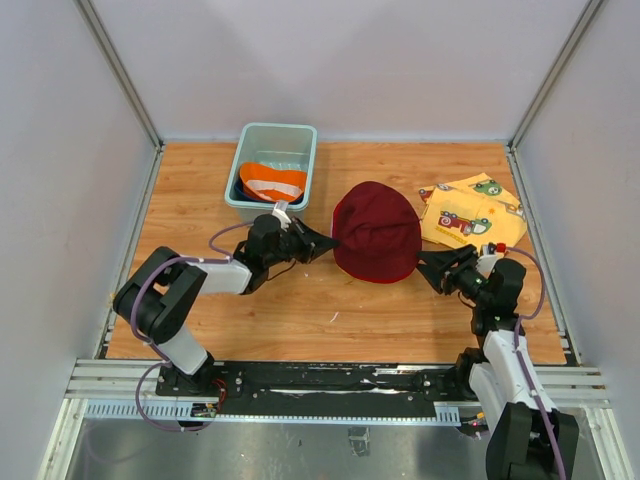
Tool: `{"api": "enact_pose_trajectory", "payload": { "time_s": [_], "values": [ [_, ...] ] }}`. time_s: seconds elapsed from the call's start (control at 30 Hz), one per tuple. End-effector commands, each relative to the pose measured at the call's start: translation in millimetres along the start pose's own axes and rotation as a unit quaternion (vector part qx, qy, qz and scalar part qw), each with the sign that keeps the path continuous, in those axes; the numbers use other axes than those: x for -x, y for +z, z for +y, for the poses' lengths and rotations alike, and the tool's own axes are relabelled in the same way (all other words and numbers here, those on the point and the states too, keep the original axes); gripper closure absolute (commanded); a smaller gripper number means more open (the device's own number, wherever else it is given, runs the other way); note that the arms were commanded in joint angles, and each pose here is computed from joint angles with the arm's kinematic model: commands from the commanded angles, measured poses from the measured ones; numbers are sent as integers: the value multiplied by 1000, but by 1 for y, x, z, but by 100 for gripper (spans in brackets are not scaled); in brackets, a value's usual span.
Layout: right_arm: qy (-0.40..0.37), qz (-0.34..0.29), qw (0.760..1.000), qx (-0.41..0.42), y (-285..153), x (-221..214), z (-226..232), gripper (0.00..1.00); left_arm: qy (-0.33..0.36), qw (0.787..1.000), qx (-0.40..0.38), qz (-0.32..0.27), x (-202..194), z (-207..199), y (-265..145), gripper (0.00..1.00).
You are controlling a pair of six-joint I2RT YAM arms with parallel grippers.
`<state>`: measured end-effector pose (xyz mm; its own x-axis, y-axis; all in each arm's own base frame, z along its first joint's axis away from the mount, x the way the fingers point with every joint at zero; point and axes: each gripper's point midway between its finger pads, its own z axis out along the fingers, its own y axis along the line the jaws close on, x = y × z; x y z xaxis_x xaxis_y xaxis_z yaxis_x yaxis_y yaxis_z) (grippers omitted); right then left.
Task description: Stack the hats
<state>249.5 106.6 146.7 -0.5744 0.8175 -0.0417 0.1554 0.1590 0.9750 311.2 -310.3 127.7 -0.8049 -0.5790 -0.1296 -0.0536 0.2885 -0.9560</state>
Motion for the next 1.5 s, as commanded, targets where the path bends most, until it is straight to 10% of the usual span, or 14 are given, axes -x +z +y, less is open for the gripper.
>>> {"api": "enact_pose_trajectory", "payload": {
  "time_s": [0.0,0.77,1.03,1.47],
  "values": [
    [-6,0,1000,19,-2,0,12,51,6,999,15,28,-17,9,-7,99],
    [-30,2,999,42,19,14,47,65,3,998,-15,69,-52,-12,-23,99],
    [-32,5,999,34,23,17,46,78,60,993,-6,-104,23,-49,-52,49],
    [-37,13,999,28,24,16,44,82,55,995,-16,-86,54,-47,-20,42]
  ]
}}
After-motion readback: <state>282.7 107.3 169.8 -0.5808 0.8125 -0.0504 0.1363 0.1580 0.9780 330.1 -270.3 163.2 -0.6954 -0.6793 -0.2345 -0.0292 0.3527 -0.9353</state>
